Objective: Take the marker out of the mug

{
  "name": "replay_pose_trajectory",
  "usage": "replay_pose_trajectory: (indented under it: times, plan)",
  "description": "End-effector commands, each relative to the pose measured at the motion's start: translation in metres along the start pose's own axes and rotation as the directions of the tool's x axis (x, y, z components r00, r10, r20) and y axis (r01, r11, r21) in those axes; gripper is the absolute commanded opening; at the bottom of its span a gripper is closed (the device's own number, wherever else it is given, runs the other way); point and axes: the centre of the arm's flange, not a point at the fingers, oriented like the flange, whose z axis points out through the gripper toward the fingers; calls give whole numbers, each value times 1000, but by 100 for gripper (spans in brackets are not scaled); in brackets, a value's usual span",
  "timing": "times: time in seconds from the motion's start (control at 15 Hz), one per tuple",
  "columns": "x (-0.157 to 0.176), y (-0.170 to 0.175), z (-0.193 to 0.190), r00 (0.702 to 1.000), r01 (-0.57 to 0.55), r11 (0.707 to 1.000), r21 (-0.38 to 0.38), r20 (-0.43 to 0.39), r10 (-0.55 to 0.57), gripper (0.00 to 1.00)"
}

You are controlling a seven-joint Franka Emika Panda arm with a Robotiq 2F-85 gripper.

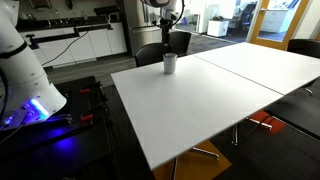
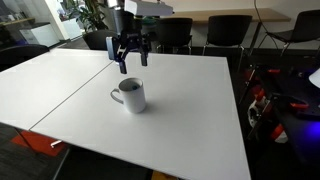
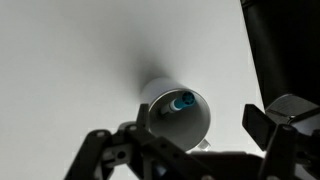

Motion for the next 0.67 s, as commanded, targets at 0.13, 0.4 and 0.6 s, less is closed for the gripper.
replay_pose_trajectory:
  times: [0.13, 0.4, 0.6]
  plan:
    - [10, -1, 18, 999, -36, 999, -2, 24, 36, 83]
    - [13, 2, 21, 998, -51, 998, -22, 25, 52, 71]
    - [19, 3, 19, 997, -80, 996, -39, 11, 81, 67]
